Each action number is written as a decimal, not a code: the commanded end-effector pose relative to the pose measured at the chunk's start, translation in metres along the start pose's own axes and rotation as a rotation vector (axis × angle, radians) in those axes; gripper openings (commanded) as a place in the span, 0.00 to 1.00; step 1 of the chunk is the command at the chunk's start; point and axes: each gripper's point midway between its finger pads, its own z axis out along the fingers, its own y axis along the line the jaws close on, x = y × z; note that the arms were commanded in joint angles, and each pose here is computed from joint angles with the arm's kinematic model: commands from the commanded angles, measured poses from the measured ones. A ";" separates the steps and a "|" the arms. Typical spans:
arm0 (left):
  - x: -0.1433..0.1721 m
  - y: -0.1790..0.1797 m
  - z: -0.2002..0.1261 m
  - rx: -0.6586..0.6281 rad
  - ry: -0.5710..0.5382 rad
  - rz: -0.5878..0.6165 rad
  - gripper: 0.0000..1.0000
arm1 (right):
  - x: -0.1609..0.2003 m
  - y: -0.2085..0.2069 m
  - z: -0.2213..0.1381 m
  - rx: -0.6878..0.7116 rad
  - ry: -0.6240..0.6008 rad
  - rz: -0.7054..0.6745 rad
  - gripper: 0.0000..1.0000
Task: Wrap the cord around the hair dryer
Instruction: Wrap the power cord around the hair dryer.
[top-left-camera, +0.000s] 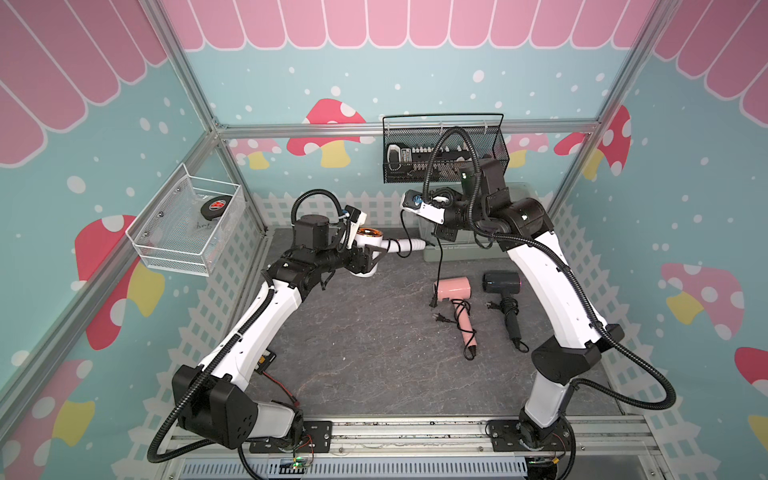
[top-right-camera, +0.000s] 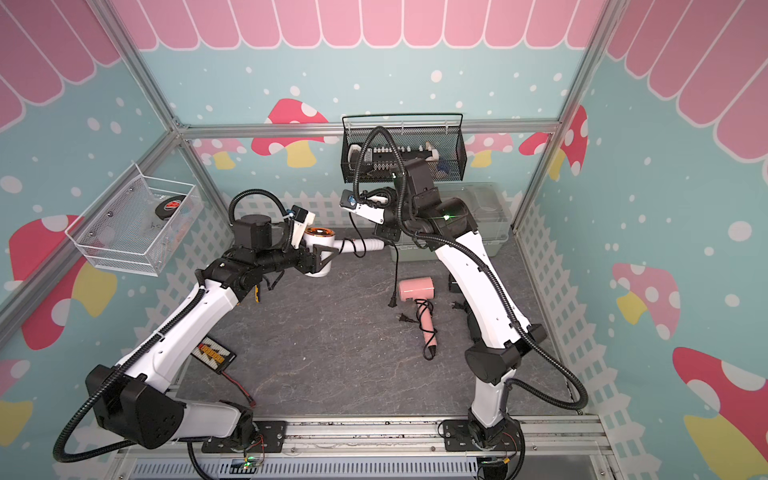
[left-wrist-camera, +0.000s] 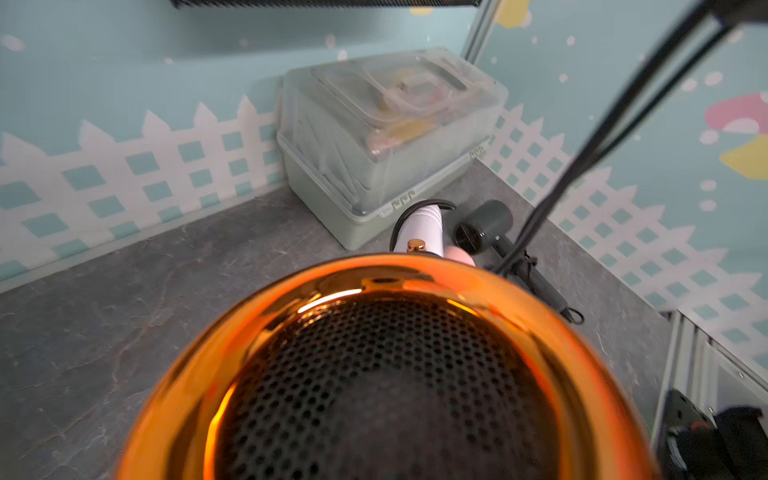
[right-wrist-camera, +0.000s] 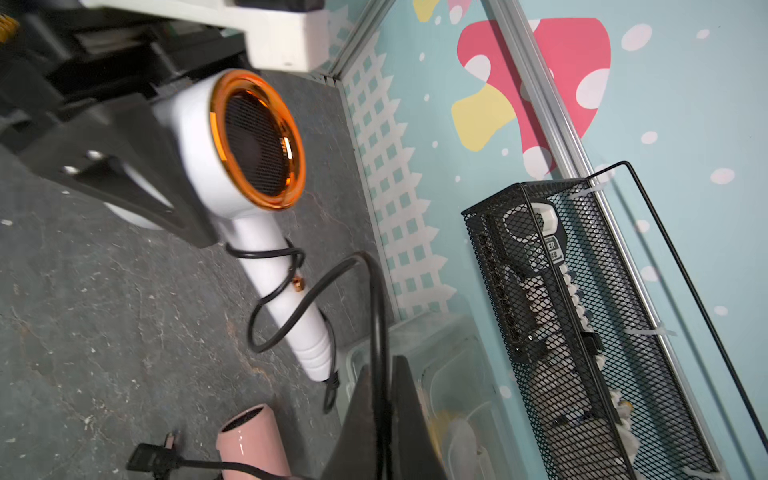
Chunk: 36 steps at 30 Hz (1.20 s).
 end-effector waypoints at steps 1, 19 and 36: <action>-0.012 -0.041 -0.024 0.132 -0.041 0.111 0.00 | 0.012 -0.013 -0.003 0.028 0.048 -0.057 0.00; -0.013 -0.117 -0.058 0.420 -0.058 0.157 0.00 | 0.032 -0.014 0.039 -0.096 -0.059 0.049 0.00; -0.089 -0.129 -0.095 0.627 -0.405 0.147 0.00 | 0.069 0.006 0.071 -0.494 -0.385 0.524 0.00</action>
